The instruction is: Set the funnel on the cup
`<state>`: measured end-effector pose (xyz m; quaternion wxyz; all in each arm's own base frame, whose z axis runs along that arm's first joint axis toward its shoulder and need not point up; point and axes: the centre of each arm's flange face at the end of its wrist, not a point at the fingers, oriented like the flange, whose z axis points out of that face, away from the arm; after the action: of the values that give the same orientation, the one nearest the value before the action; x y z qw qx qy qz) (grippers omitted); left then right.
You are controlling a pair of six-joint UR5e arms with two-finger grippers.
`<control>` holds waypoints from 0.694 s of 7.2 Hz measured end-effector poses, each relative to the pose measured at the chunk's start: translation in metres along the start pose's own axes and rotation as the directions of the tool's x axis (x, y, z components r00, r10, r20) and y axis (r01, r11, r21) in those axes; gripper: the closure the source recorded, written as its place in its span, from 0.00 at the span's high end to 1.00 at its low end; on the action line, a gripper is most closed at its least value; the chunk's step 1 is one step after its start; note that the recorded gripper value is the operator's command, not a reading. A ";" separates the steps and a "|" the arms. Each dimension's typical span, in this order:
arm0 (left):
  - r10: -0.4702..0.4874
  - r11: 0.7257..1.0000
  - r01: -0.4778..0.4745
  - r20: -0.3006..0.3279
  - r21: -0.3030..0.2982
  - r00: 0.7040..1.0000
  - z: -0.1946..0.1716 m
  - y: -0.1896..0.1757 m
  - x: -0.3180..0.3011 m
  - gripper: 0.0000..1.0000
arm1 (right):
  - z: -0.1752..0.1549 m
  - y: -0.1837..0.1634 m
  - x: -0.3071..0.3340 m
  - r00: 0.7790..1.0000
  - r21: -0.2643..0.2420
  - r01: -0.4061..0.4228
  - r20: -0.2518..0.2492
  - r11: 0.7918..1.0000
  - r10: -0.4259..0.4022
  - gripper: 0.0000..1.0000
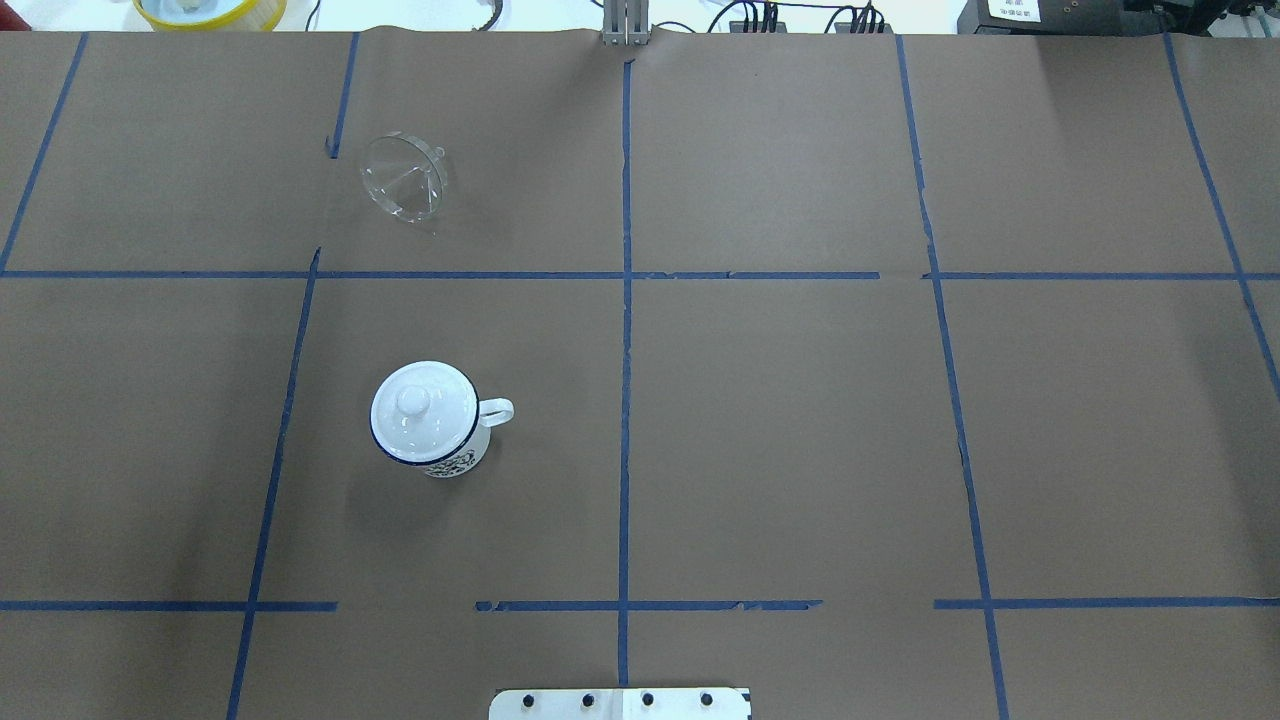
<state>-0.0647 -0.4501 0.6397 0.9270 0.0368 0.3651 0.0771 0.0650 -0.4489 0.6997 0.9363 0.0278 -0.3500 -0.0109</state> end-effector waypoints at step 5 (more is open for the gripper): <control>0.025 0.999 -0.025 0.005 0.023 1.000 -0.011 -0.011 0.010 1.00 | 0.000 0.000 0.000 1.000 0.000 0.000 0.000 1.000 0.000 1.00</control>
<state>-0.0635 -0.4587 0.6234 0.9263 0.0522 0.3634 0.0845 0.0650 -0.4489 0.6997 0.9363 0.0278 -0.3500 -0.0109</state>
